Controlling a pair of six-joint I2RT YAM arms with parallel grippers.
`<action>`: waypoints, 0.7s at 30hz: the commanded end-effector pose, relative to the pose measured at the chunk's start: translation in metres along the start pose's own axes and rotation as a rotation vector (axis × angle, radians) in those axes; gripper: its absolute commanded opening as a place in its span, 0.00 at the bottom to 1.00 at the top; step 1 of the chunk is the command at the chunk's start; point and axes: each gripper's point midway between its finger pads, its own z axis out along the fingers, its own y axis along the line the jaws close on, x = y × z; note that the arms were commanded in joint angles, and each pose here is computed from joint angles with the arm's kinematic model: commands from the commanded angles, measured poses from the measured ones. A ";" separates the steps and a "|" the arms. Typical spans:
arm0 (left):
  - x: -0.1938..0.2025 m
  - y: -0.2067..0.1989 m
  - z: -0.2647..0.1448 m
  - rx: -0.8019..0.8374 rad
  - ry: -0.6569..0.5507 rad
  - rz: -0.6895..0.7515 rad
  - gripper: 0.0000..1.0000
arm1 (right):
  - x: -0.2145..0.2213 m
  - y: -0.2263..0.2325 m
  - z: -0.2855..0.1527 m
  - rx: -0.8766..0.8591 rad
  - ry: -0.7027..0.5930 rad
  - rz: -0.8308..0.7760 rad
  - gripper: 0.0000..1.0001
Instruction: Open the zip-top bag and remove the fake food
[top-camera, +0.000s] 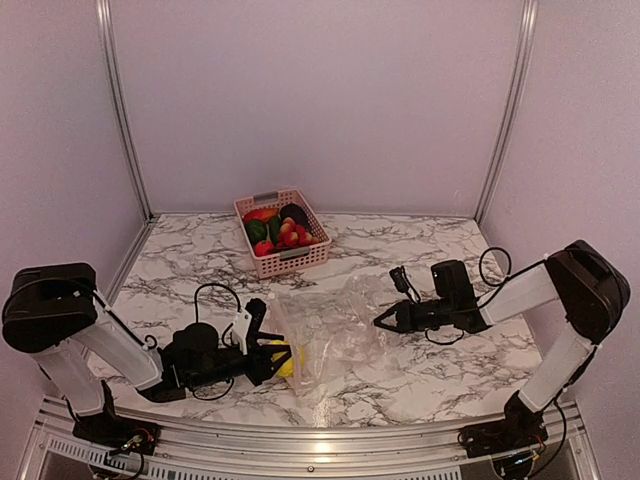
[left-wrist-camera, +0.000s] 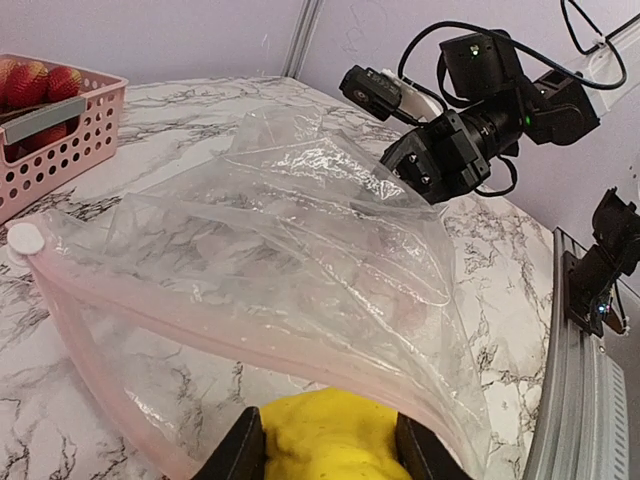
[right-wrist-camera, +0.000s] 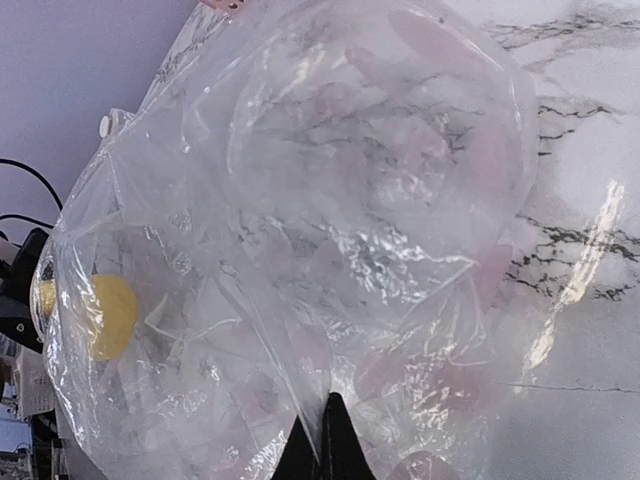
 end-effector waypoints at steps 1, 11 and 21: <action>-0.038 0.011 -0.019 -0.017 -0.155 -0.126 0.37 | -0.014 0.007 -0.013 -0.041 -0.065 -0.014 0.00; -0.096 0.080 -0.051 -0.174 -0.204 -0.274 0.40 | -0.016 -0.005 -0.032 -0.024 -0.097 -0.032 0.00; -0.190 0.153 -0.044 -0.317 -0.189 -0.232 0.39 | -0.015 -0.004 -0.033 -0.028 -0.096 -0.050 0.00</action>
